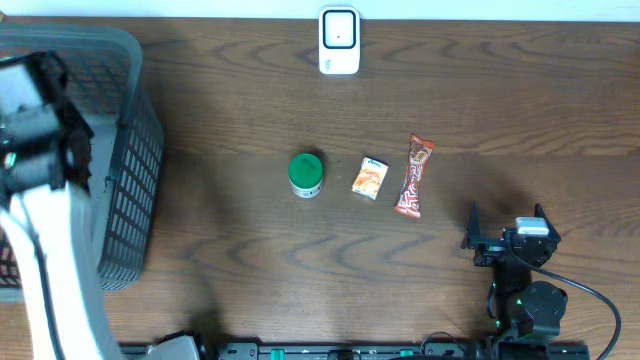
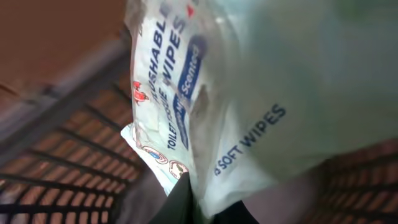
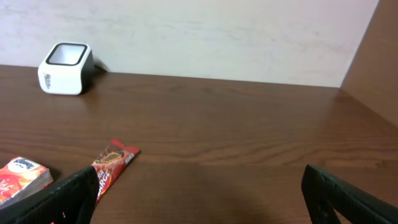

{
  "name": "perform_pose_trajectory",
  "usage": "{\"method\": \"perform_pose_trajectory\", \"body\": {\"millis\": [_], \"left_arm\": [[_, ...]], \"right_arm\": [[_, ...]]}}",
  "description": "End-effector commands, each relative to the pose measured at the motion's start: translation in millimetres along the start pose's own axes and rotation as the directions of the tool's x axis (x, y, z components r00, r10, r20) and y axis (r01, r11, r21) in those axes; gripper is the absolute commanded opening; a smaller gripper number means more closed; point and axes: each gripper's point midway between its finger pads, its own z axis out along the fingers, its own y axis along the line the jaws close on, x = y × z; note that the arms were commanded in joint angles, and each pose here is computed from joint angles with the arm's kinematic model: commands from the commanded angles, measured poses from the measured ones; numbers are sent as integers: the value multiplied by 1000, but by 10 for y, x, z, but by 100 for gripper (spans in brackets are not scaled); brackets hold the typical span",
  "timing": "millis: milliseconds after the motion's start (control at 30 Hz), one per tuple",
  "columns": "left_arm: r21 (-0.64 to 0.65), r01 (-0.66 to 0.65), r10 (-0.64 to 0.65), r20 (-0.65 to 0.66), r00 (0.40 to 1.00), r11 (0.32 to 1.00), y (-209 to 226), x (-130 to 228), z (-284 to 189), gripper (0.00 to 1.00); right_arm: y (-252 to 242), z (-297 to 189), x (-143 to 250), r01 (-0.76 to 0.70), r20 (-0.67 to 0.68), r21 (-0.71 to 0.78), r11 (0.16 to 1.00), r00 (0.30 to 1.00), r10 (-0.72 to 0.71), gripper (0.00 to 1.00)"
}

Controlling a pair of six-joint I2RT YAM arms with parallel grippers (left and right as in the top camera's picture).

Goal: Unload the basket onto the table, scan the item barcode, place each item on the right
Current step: 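Reach the left gripper into the basket and grasp the mint-green wipes pack, then carry the wipes pack right and set it down beside the TOP bar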

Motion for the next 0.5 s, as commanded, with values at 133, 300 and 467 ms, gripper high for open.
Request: {"method": "perform_pose_trajectory", "body": {"millis": [133,300,467], "left_arm": [[438,39,-100,118,988,898,-414,-200,-947,7],[872,-161,114,121,986,462,-1616,220,-1843,7],[943,-235,328,150,932,235,-2370,831,-2225,8]], "right_arm": [[23,0,10,13,-3,-10,1000,1000,-13,99],[23,0,10,13,-3,-10,1000,1000,-13,99],[23,0,10,13,-3,-10,1000,1000,-13,99]]}}
